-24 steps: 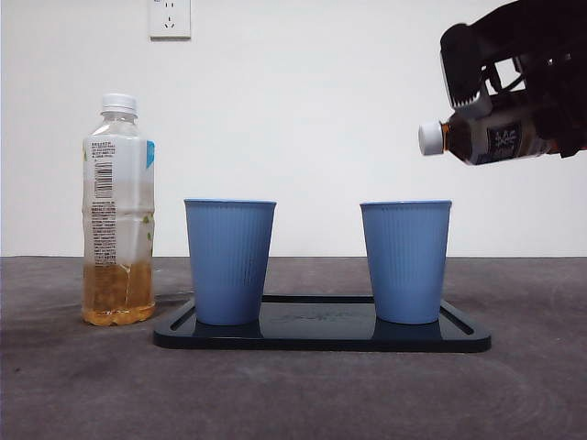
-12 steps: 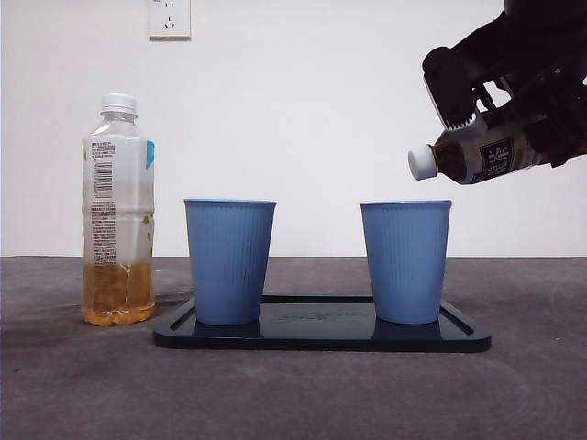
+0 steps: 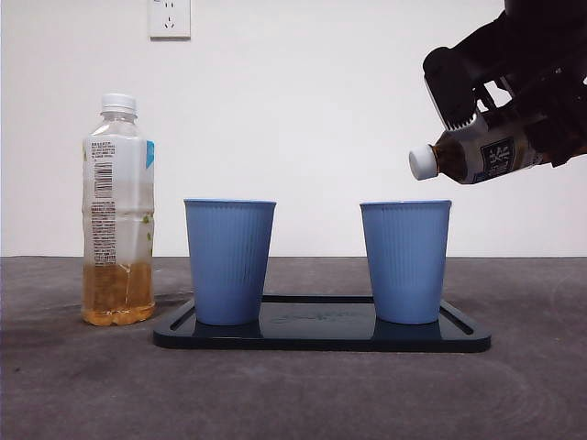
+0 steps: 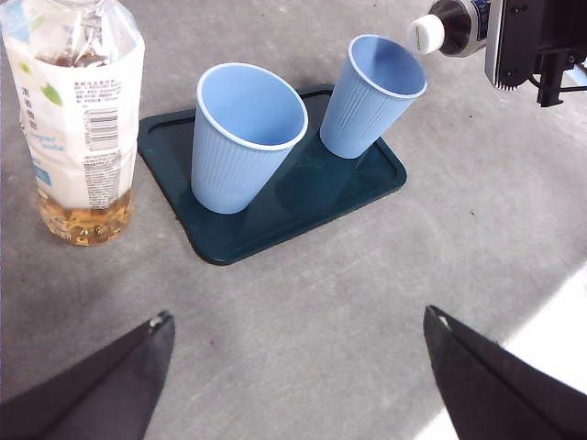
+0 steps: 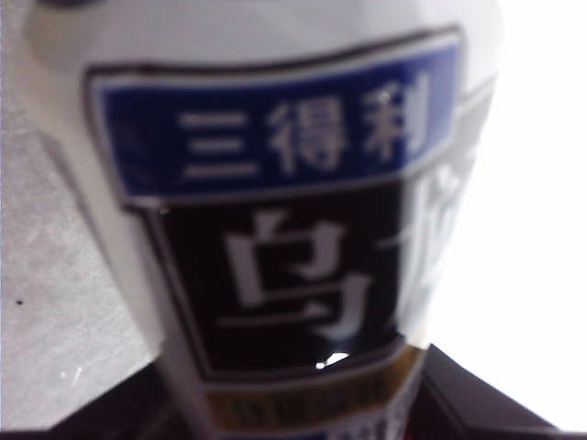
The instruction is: Pour the drink into the cup
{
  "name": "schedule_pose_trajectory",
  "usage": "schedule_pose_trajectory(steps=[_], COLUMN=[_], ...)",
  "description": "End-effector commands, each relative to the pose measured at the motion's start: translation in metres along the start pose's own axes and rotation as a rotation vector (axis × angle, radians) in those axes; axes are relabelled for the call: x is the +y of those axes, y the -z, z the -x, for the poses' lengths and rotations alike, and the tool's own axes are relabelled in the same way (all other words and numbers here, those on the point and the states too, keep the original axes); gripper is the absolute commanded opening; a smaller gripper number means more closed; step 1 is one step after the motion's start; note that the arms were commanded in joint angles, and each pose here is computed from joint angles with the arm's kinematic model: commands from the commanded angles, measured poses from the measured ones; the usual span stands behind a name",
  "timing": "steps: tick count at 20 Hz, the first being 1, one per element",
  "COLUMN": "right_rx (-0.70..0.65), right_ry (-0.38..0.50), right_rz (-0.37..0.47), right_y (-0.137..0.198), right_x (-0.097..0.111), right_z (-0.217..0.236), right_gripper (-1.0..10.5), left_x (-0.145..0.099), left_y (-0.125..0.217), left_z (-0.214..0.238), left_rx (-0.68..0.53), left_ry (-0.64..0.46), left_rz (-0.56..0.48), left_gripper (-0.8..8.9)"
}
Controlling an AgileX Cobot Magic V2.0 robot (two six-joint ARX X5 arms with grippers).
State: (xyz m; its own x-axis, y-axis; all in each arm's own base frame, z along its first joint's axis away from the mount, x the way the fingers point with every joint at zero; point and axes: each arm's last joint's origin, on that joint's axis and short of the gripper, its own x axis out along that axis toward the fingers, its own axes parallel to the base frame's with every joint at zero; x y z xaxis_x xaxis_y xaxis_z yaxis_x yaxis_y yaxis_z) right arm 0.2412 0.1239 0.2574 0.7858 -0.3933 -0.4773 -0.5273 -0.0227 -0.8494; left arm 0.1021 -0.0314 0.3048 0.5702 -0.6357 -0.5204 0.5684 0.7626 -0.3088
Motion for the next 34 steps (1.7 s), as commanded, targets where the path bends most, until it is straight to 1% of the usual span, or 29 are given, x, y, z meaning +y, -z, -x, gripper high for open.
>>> schedule_pose_trajectory(steps=[1,4,6,7,8,9,11,13,15,18,21,24,25,29,34], right_rx=[0.0,-0.043,-0.117,-0.162,-0.203,-0.256,-0.362,-0.47,-0.53,-0.614,-0.707,-0.79,-0.799,-0.79,-0.773], right_ry=[0.059,0.045,0.008,-0.018,-0.048,-0.094,-0.193,-0.271,-0.283,-0.296,-0.318,-0.3,-0.296,-0.313,-0.332], right_rz=[-0.185,-0.389,-0.563,-0.665,-0.763,-0.885,-1.104,-1.247,-1.32,-1.422,-1.526,-1.616,-1.636,-1.65,-1.645], right_y=[-0.001,0.004,0.01,0.016,0.022,0.029,0.045,0.059,0.069,0.076,0.075,0.071,0.069,0.056,0.039], right_x=[-0.015,-0.019,-0.024,-0.026,-0.028,-0.031,-0.037,-0.043,-0.043,-0.031,-0.013,0.011,0.018,0.04,0.054], right_z=[0.006,0.01,0.018,0.023,0.027,0.03,0.035,0.035,0.031,0.02,0.003,-0.015,-0.02,-0.042,-0.07], right_gripper=[1.4,1.4,1.4,1.4,1.4,1.4,1.4,1.4,1.4,1.4,1.4,1.4,1.4,1.4,1.4], left_x=[-0.002,-0.002,-0.002,-0.002,-0.002,-0.002,-0.002,-0.002,-0.002,-0.002,-0.002,-0.002,-0.002,-0.002,-0.002], left_y=[-0.005,-0.005,-0.005,-0.005,-0.005,-0.005,-0.005,-0.005,-0.005,-0.005,-0.005,-0.005,-0.005,-0.005,-0.005], left_z=[0.003,0.003,0.003,0.003,0.003,0.003,0.003,0.003,0.003,0.003,0.003,0.003,0.003,0.003,0.003], left_rx=[-0.02,-0.02,-0.02,-0.02,-0.02,-0.02,-0.02,-0.02,-0.02,-0.021,-0.02,-0.02,-0.02,-0.02,-0.016], left_ry=[0.003,0.003,0.003,0.003,0.003,0.003,0.003,0.003,0.003,0.003,0.003,0.003,0.003,0.003,0.003], left_rz=[-0.02,-0.02,-0.02,-0.02,-0.02,-0.02,-0.02,-0.02,-0.017,-0.016,-0.016,-0.015,-0.016,-0.015,-0.013], left_gripper=[4.38,4.38,4.38,4.38,4.38,4.38,4.38,4.38,4.39,4.39,4.39,4.39,4.39,4.39,4.39])
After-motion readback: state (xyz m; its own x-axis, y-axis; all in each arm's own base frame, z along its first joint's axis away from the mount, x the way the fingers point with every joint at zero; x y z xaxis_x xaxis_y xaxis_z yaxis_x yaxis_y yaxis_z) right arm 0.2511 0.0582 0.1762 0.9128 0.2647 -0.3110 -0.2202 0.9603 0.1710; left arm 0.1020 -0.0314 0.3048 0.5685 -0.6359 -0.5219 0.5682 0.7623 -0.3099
